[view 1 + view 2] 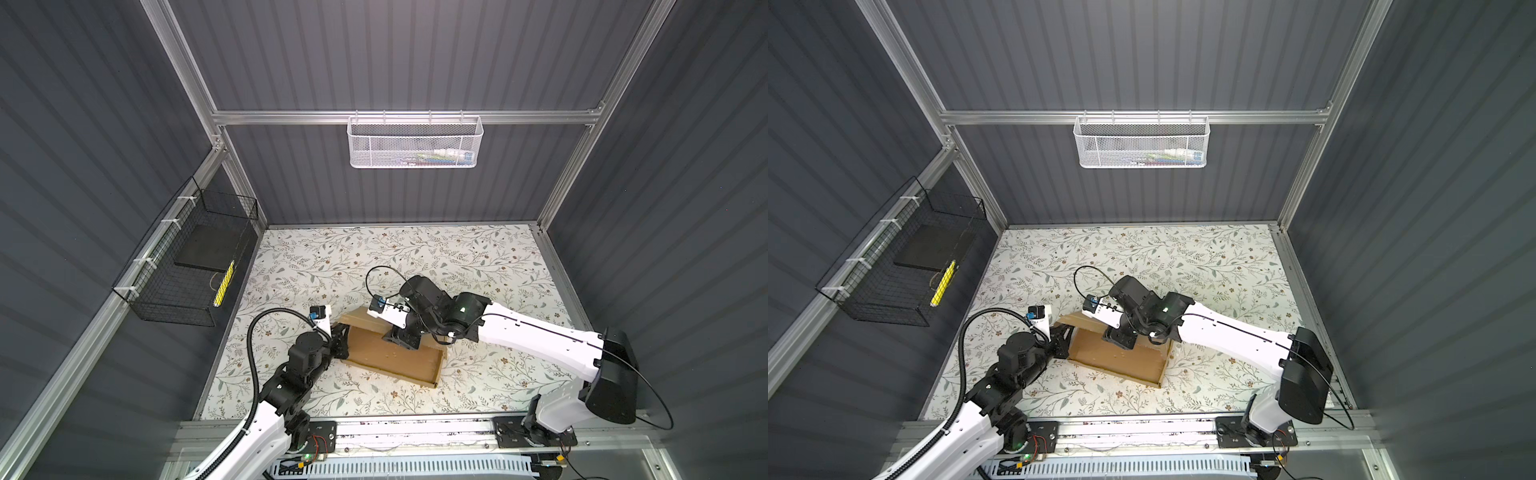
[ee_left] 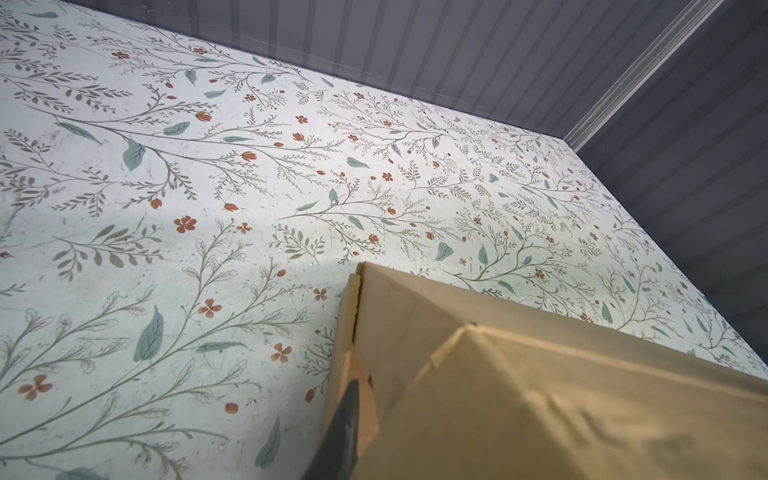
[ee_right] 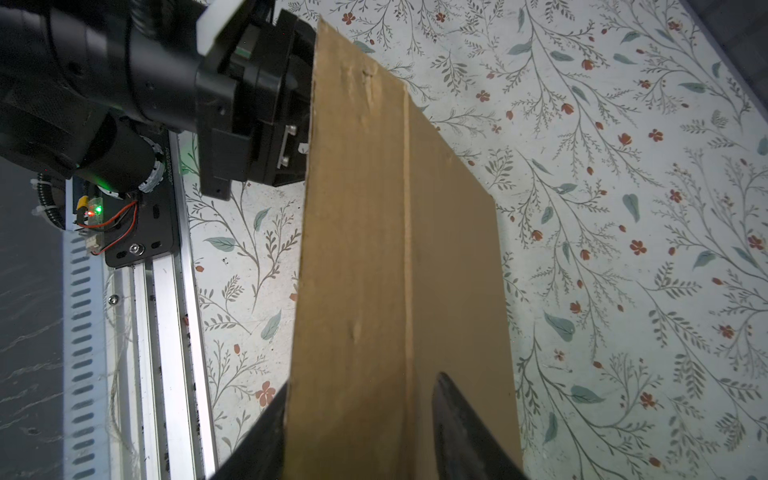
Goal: Fold the paper box
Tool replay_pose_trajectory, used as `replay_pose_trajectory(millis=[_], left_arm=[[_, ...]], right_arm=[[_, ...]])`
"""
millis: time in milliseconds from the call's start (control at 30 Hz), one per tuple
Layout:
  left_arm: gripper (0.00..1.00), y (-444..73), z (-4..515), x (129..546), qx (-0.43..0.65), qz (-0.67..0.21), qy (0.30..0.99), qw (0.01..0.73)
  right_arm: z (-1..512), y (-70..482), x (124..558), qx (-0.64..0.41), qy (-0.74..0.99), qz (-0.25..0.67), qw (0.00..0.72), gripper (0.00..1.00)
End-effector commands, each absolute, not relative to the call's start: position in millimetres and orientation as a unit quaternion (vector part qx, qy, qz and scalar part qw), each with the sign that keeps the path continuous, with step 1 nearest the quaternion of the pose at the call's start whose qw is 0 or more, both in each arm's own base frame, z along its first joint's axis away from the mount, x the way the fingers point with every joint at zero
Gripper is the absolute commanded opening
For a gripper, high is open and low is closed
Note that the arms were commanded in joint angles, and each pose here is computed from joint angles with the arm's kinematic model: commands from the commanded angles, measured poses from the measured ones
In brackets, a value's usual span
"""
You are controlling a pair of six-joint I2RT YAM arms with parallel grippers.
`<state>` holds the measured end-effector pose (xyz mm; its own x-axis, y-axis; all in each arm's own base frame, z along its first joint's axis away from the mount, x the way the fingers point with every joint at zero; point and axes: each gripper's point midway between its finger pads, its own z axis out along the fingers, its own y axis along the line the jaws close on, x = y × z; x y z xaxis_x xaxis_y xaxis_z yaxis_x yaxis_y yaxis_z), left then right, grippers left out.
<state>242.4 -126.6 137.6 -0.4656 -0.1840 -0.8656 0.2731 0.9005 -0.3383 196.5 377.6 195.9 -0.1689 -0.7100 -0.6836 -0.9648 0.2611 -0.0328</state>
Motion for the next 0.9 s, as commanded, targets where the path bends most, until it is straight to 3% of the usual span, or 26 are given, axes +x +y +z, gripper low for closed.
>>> replay_pose_trajectory(millis=[0, 367, 867], left_arm=[[0.26, -124.5, 136.1, 239.1, 0.025, -0.219, 0.83, 0.513], [0.38, -118.6, 138.6, 229.1, 0.005, -0.231, 0.832, 0.505], [0.45, -113.4, 144.5, 221.1, -0.008, -0.232, 0.839, 0.492]], right_arm=[[186.2, 378.8, 193.2, -0.567, 0.74, 0.214, 0.292, 0.5], [174.2, 379.1, 189.9, -0.557, 0.747, 0.22, 0.288, 0.49], [148.0, 379.0, 197.4, -0.549, 0.756, 0.217, 0.283, 0.48]])
